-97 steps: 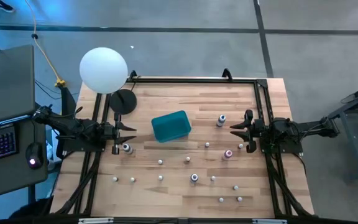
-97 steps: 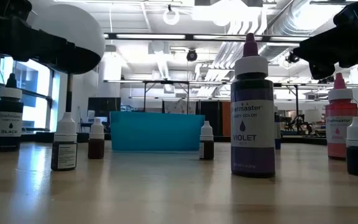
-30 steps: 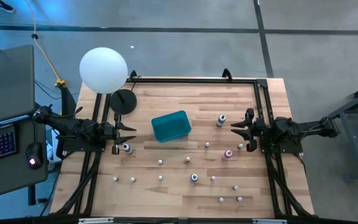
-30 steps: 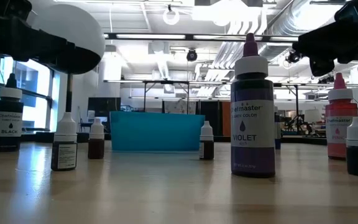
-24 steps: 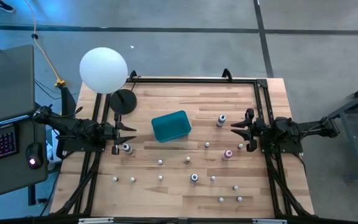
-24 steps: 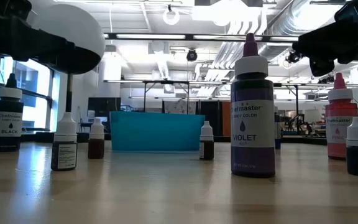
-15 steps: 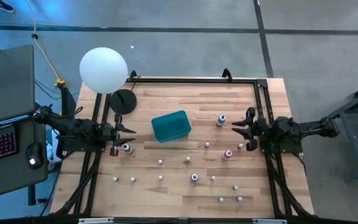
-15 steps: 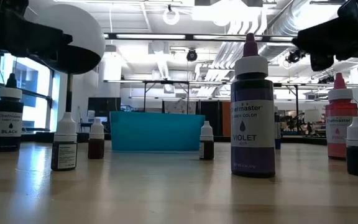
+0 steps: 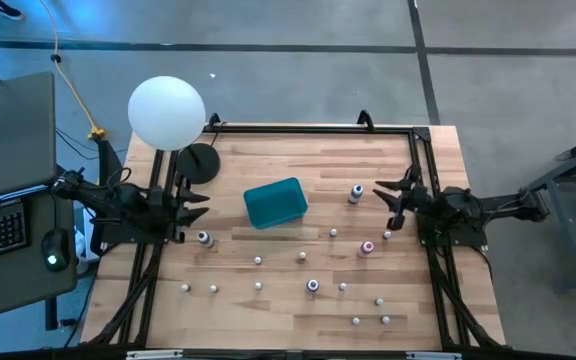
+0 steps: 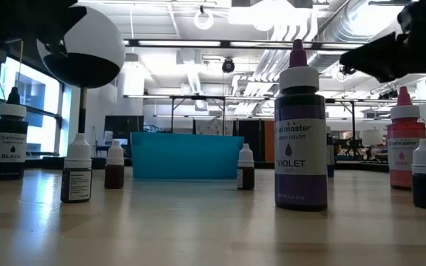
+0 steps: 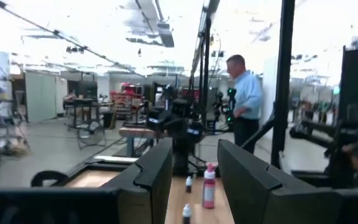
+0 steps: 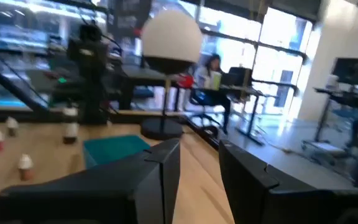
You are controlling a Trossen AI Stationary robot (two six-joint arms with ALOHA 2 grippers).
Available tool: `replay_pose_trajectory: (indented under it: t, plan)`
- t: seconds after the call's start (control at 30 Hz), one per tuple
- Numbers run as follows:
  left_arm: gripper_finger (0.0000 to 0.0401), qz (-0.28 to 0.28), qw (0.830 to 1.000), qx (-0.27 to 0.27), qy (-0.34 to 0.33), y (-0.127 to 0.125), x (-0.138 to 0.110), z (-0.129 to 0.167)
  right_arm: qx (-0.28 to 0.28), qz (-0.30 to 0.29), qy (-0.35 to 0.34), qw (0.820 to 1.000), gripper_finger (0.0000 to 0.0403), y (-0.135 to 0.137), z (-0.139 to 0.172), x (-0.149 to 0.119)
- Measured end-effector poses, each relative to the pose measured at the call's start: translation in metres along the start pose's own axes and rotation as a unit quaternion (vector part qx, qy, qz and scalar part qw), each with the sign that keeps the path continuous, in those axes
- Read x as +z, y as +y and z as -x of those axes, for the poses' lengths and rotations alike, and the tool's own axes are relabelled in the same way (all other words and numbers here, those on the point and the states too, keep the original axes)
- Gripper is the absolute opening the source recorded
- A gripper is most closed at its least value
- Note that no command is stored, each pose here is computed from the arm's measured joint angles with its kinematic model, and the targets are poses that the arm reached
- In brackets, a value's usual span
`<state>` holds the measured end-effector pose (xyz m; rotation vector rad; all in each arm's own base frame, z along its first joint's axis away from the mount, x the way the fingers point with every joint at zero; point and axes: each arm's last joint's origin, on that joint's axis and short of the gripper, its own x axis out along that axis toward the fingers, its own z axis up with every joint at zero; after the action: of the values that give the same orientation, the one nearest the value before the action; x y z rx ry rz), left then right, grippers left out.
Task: Pick & Place food coloring
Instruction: Put the big blue food coloring bottle into the blue bin
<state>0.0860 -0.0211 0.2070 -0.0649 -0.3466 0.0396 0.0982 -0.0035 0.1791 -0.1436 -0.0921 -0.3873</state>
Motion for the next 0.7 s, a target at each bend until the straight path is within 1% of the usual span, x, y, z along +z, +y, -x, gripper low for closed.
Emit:
replay_pose_trajectory:
  t: [0.13,0.23,0.33,0.4,0.47,0.53,0.7]
  plan:
    - [0.0127,0.043,0.999,0.005,0.002,0.000,0.000,0.000,-0.013,0.007,0.042,0.999,0.0104,-0.002,-0.004,-0.005]
    - [0.0127,0.054,0.998,0.017,0.007,0.000,-0.001,-0.002,0.004,-0.002,0.062,0.998,0.0104,-0.004,-0.005,-0.002]
    - [0.0127,0.055,0.998,0.036,0.015,0.000,-0.003,-0.004,0.024,-0.024,0.092,0.995,0.0104,-0.004,-0.008,-0.008]
    - [0.0127,0.055,0.997,0.044,0.017,-0.001,-0.002,-0.007,0.014,-0.061,0.111,0.992,0.0104,-0.005,-0.010,-0.013]
    - [0.0127,0.052,0.997,0.048,0.022,-0.002,0.002,-0.011,-0.004,-0.082,0.144,0.986,0.0104,-0.006,-0.012,-0.022]
    - [0.0127,0.049,0.997,0.049,0.030,-0.003,0.007,-0.016,-0.018,-0.087,0.160,0.983,0.0104,-0.008,-0.016,-0.026]
    - [0.0127,0.036,0.997,0.049,0.056,-0.008,0.013,-0.029,-0.014,-0.084,0.158,0.984,0.0104,-0.011,-0.026,-0.027]
